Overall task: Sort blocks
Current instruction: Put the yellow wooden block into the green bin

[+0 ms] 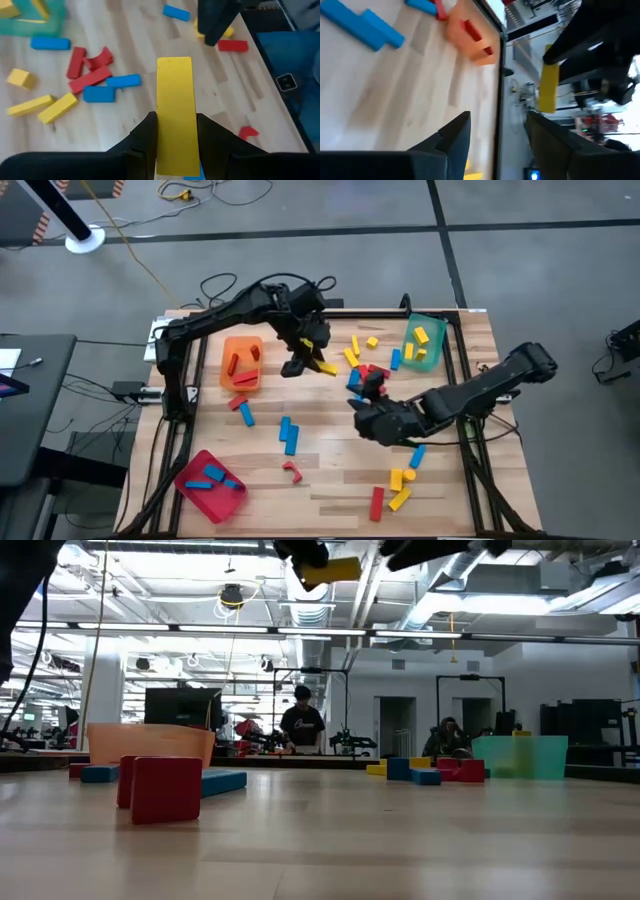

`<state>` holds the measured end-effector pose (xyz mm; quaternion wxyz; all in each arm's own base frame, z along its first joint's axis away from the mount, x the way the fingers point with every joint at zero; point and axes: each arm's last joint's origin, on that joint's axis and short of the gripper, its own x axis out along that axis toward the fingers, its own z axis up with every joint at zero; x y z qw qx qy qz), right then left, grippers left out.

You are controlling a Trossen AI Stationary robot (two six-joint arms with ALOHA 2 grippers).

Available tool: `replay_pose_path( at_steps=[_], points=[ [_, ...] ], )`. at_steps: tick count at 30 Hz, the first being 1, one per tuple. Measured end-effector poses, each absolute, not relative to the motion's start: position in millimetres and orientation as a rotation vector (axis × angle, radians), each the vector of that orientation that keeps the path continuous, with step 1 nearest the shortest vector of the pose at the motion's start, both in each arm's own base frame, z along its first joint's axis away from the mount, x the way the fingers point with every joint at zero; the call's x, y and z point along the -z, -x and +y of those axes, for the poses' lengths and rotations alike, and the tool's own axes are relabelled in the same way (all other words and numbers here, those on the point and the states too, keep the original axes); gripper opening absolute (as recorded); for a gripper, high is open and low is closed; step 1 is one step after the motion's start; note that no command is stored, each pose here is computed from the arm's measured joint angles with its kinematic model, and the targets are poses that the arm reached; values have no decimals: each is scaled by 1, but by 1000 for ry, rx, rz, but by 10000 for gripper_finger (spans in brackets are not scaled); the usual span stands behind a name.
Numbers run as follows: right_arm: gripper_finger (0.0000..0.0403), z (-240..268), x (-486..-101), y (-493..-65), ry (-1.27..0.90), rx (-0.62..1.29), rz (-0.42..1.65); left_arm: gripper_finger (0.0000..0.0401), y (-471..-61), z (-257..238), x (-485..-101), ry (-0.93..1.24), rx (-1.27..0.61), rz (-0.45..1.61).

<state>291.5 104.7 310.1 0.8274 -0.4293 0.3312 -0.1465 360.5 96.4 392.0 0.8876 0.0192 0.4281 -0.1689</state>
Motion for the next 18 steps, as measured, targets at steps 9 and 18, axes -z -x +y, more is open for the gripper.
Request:
replay_pose_path(
  at_steps=[9, 18],
  points=[
    [170, 103, -311, -302, 966, 369, 673, 97, -361, 94, -366, 29, 438, 963],
    [177, 91, -310, -309, 893, 294, 669, 97, -372, 86, -364, -13, 507, 867]
  ],
)
